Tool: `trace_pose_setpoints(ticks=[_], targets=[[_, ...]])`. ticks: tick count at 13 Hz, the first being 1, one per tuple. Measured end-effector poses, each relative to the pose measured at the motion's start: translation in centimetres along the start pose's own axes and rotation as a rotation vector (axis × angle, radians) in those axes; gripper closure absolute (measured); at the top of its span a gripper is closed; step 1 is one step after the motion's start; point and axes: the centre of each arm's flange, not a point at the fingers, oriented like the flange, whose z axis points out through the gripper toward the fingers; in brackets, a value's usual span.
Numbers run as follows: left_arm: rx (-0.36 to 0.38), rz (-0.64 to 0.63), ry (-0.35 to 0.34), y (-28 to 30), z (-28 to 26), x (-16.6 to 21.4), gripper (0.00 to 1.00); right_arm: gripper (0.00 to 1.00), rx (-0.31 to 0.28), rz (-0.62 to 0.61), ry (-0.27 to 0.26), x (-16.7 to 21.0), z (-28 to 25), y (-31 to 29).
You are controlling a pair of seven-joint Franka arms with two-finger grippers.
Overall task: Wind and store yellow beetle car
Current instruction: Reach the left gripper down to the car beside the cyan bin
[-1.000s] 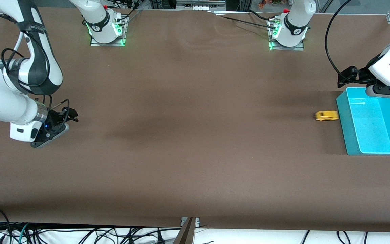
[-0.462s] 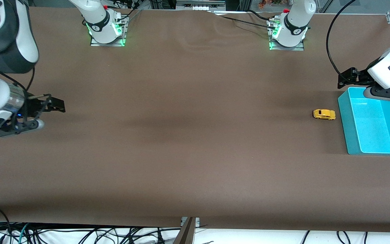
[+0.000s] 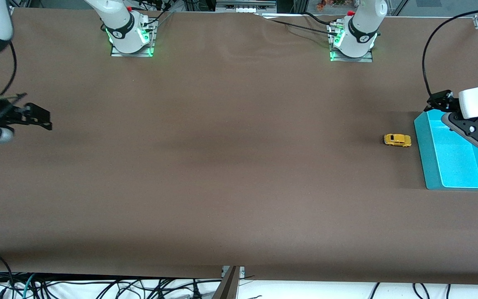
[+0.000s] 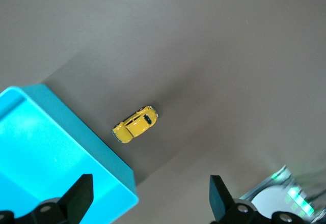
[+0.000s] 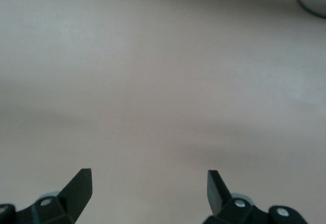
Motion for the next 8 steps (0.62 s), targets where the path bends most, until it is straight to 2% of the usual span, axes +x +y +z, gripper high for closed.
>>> trace_pose_setpoints(ticks=[2,3,5,8], targets=[[-0.029,0.178,-0.012,-2.7,4.1,-0.3,0.00,0.00,-0.006,0.046,0.016,-1.4,-1.5,2.5],[-0.022,0.275,0.000,-4.0,6.4,-0.5,0.00,0.00,-0.006,0.062,0.007,-1.9,-1.6,3.3],[0.031,0.452,0.033,-5.9,11.2,-1.0,0.00,0.00,0.000,0.077,-0.031,-2.4,-0.9,3.9],[0.088,0.614,0.052,-5.5,16.5,-1.3,0.00,0.00,0.004,0.132,-0.058,-2.5,-0.8,3.0]])
